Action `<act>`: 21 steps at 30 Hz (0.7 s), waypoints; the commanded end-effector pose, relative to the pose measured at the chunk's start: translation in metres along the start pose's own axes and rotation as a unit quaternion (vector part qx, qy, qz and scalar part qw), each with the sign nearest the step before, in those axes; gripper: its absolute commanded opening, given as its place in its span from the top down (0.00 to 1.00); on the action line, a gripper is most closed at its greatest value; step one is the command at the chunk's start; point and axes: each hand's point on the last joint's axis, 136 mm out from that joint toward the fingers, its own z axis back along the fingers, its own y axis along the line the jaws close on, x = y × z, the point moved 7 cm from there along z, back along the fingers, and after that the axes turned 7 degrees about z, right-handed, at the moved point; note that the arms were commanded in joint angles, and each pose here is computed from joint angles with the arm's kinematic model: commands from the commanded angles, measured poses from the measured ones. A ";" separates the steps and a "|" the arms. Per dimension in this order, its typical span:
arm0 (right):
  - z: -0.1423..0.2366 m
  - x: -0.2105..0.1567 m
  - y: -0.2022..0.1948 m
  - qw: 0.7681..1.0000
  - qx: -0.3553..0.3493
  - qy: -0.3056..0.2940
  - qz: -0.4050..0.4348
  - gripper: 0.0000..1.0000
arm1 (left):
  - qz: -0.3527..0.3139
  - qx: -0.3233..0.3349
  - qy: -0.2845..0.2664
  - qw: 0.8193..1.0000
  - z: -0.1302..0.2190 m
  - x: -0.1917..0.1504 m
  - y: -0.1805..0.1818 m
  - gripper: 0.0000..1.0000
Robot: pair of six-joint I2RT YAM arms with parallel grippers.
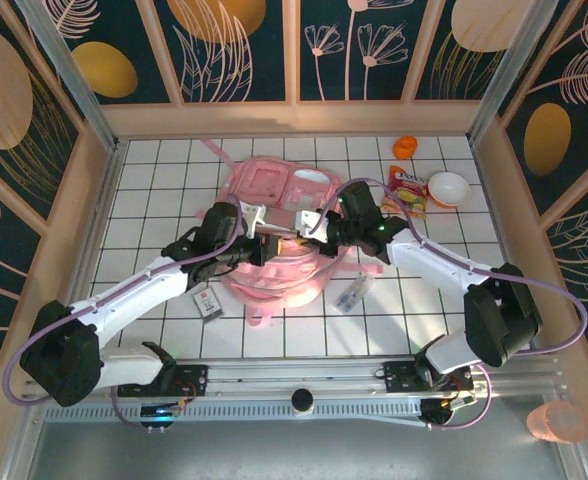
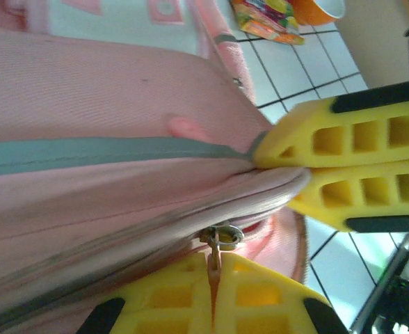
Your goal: Pack the student bag
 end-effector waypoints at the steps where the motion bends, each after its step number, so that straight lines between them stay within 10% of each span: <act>1: 0.035 0.024 -0.016 0.997 -0.025 -0.066 0.028 1.00 | 0.016 0.110 -0.034 0.993 0.021 0.006 0.044 1.00; 11: 0.053 -0.002 -0.021 0.999 -0.024 -0.040 -0.006 1.00 | 0.009 0.117 -0.055 0.992 0.041 0.022 0.074 1.00; 15: 0.048 0.012 -0.028 0.995 -0.057 -0.025 -0.073 0.58 | -0.024 0.004 -0.033 0.999 0.037 0.024 0.049 1.00; 21: 0.022 0.046 -0.007 0.993 -0.087 -0.010 -0.080 0.44 | -0.051 -0.038 -0.028 0.998 0.041 0.029 0.035 1.00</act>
